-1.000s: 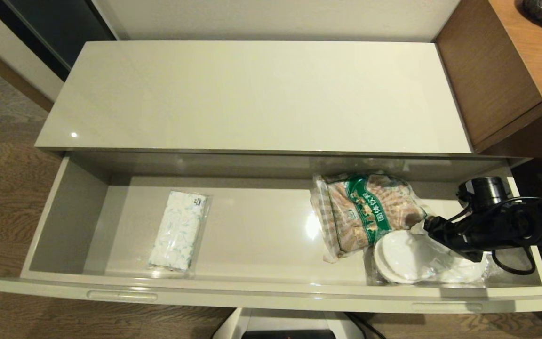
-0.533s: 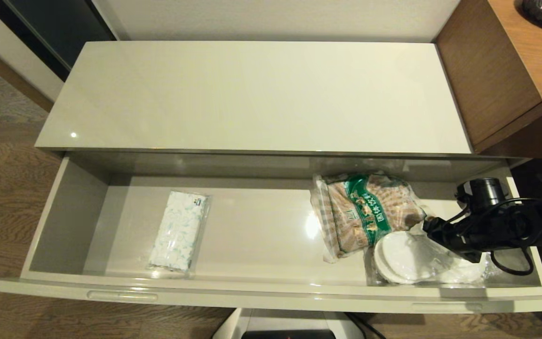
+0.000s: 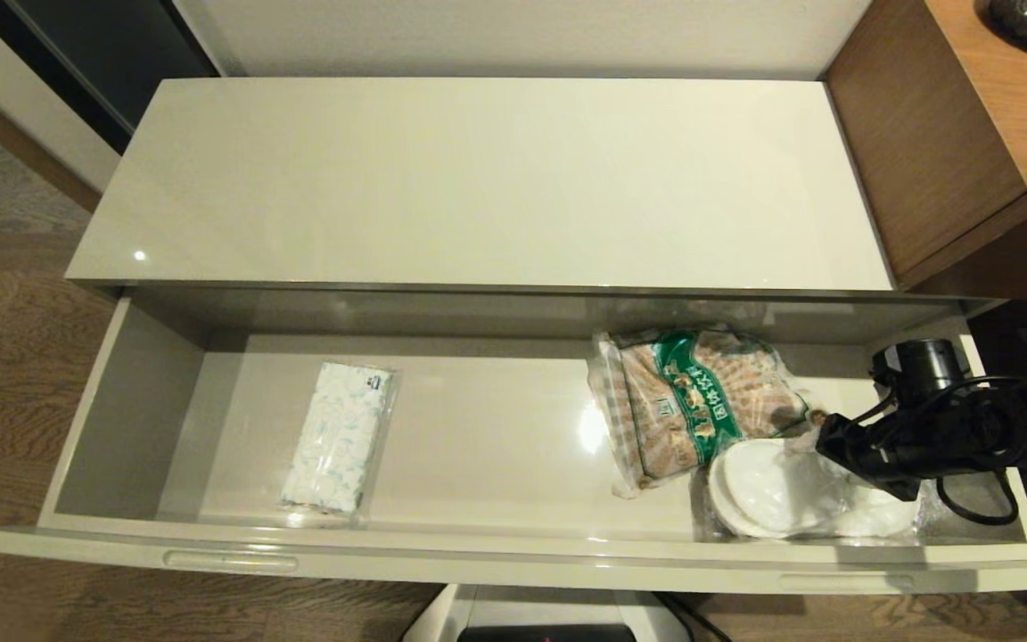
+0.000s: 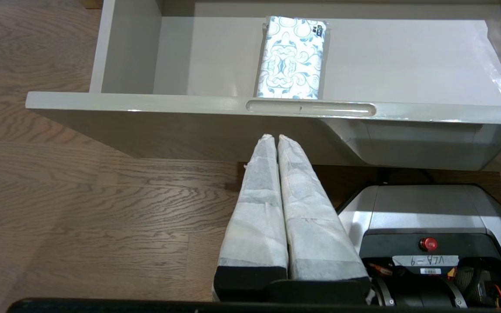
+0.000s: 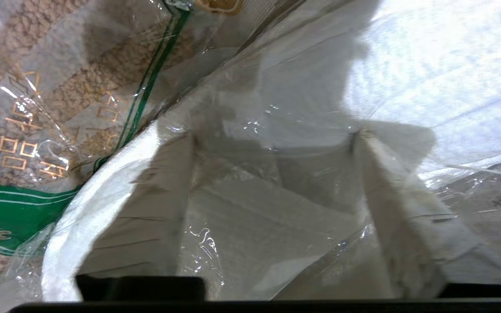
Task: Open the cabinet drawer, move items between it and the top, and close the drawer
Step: Take out the disposable slippers from the drawer
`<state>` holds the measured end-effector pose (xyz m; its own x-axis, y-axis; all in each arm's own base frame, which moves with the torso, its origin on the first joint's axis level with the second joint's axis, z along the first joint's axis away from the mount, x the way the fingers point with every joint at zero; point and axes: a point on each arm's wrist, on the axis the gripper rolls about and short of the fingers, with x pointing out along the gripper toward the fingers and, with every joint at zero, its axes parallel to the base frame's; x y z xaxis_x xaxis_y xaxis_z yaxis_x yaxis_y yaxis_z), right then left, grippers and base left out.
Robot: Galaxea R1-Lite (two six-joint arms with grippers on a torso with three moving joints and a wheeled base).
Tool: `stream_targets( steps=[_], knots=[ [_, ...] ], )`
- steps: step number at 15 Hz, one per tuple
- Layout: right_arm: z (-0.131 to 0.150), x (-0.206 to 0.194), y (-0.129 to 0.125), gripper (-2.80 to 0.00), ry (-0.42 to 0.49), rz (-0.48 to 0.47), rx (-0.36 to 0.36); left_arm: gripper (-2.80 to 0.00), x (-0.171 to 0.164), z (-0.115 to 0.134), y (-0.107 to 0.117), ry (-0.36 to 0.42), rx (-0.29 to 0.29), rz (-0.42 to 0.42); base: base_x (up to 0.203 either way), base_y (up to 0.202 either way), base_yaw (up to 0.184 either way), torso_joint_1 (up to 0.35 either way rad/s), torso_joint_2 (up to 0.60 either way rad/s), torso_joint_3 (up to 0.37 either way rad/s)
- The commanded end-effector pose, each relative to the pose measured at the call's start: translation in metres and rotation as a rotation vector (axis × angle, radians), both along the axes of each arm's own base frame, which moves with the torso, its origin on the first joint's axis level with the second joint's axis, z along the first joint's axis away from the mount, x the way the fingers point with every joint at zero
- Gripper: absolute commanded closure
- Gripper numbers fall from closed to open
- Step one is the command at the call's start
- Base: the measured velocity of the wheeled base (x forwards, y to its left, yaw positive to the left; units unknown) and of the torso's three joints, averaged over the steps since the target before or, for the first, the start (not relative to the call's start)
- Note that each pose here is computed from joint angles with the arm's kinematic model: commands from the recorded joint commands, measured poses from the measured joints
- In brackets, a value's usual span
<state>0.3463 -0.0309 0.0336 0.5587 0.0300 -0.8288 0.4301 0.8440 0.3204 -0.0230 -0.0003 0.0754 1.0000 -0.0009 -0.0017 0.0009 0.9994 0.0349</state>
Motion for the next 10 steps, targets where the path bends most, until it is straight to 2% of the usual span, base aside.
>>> stream_targets(
  steps=[1, 10],
  knots=[
    [0.002, 0.0008, 0.0002, 0.0, -0.01, -0.001, 0.004, 0.0, 0.0001, 0.0, 0.0, 0.001, 0.0, 0.001, 0.0, 0.0, 0.0, 0.0, 0.0, 0.0],
    [0.0025, 0.0014, 0.0002, 0.0, -0.012, -0.001, 0.004, 0.0, 0.0001, 0.0, 0.0, 0.001, 0.0, 0.001, 0.0, 0.0, 0.0, 0.0, 0.0, 0.0]
  ],
)
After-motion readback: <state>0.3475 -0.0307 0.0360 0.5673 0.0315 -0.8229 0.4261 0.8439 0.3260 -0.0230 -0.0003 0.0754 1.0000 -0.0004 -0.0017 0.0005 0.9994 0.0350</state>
